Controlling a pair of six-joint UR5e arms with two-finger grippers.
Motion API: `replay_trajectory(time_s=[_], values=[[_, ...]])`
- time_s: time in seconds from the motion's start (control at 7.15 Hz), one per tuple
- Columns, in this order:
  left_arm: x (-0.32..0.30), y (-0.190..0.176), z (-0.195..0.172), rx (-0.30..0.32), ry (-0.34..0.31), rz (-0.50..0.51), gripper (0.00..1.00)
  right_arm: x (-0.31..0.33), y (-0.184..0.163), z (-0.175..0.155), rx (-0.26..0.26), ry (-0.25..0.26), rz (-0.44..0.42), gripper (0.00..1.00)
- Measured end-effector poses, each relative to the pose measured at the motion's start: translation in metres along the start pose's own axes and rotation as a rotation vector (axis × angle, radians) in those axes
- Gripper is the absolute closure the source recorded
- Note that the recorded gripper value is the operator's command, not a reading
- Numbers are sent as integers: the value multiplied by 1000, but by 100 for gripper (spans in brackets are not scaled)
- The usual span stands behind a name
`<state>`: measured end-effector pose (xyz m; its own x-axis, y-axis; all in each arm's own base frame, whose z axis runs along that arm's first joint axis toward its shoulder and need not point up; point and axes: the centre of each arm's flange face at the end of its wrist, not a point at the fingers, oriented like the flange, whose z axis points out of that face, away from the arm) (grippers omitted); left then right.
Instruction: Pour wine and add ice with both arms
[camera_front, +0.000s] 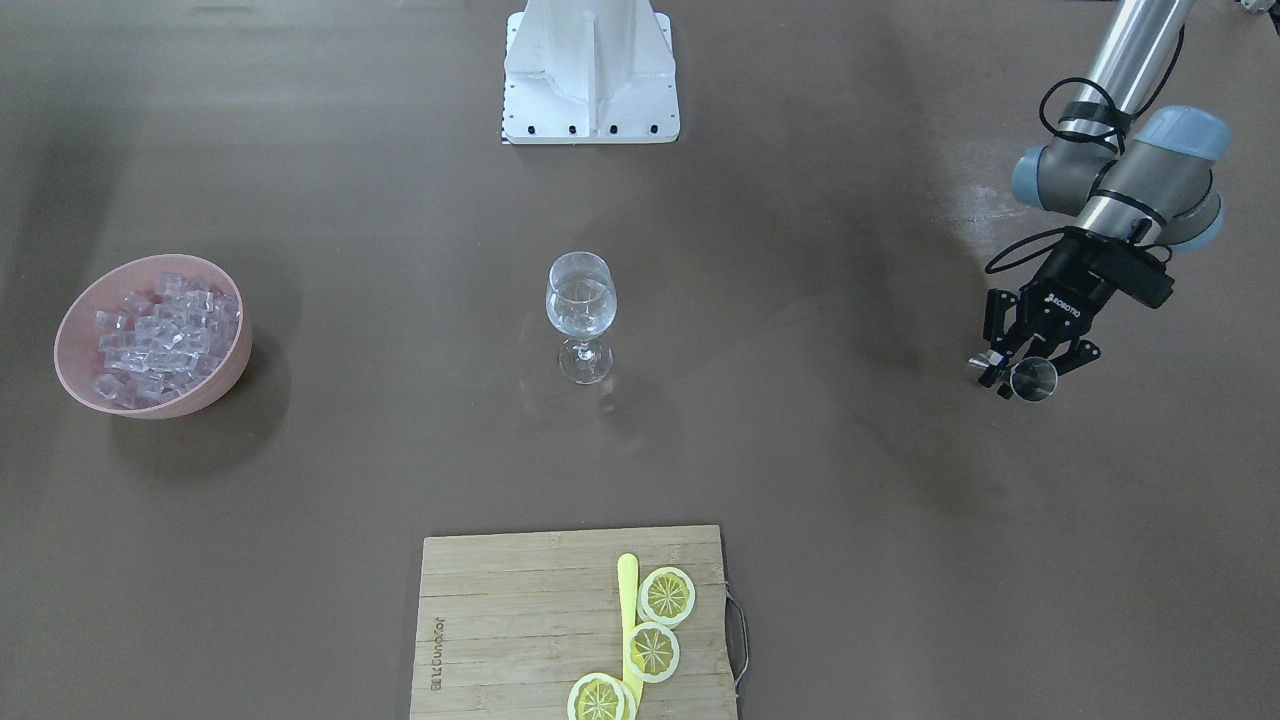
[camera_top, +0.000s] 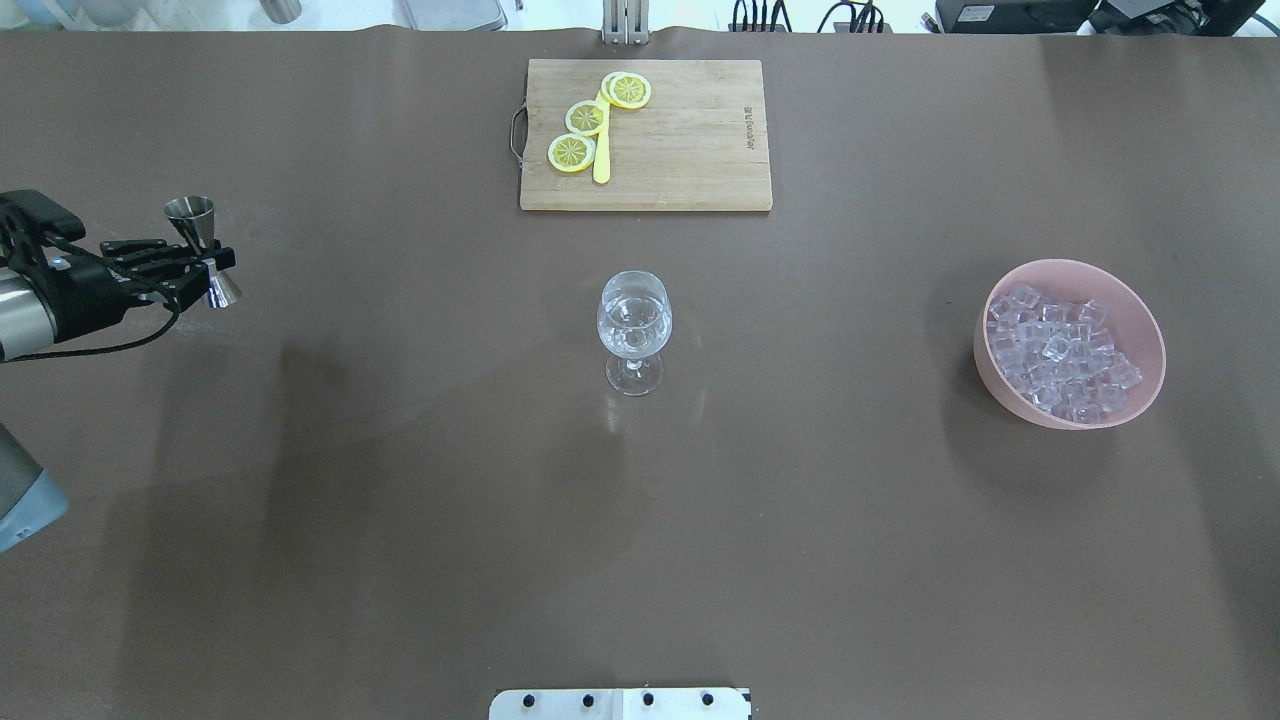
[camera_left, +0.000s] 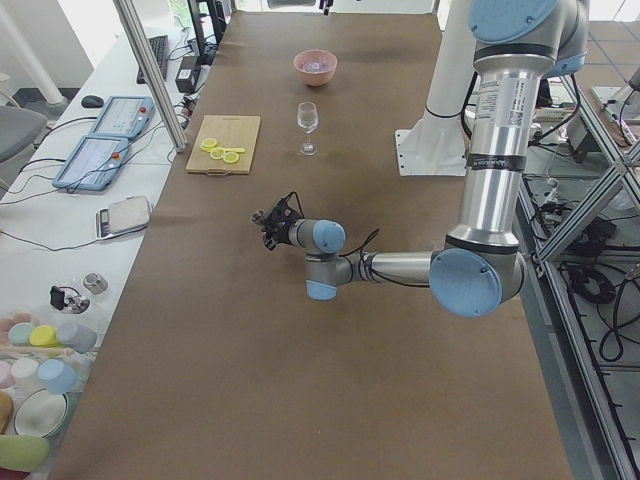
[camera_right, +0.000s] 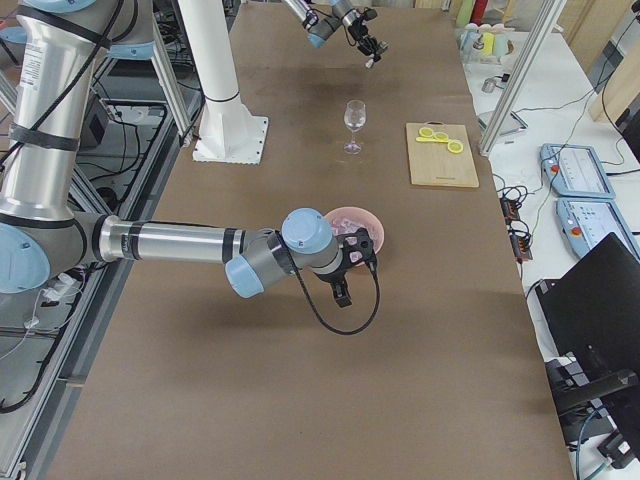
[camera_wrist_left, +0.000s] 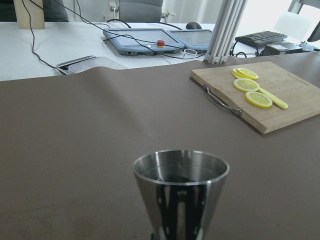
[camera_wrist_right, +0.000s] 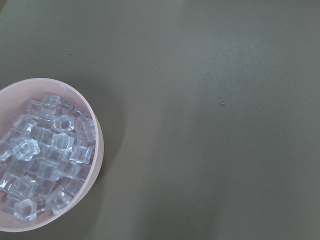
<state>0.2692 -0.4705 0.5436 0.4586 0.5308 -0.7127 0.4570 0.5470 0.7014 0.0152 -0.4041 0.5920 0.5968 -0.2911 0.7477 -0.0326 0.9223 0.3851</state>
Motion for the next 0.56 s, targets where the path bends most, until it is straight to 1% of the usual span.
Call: replay_trajectory(time_s=[0.14,0.28,0.42,0.56], values=[[12,-12,4,25,23,17,100,-1,-4,0,4,2,-5,0],[29,-30,15,56,56,50,100,-2,-9,-1,12,6,-12,0],[48,-49,33,78,84,97,100,-3,-11,-1,17,9,-18,0],[68,-70,53,93,101,171,100,-4,-12,-3,21,10,-19,0]])
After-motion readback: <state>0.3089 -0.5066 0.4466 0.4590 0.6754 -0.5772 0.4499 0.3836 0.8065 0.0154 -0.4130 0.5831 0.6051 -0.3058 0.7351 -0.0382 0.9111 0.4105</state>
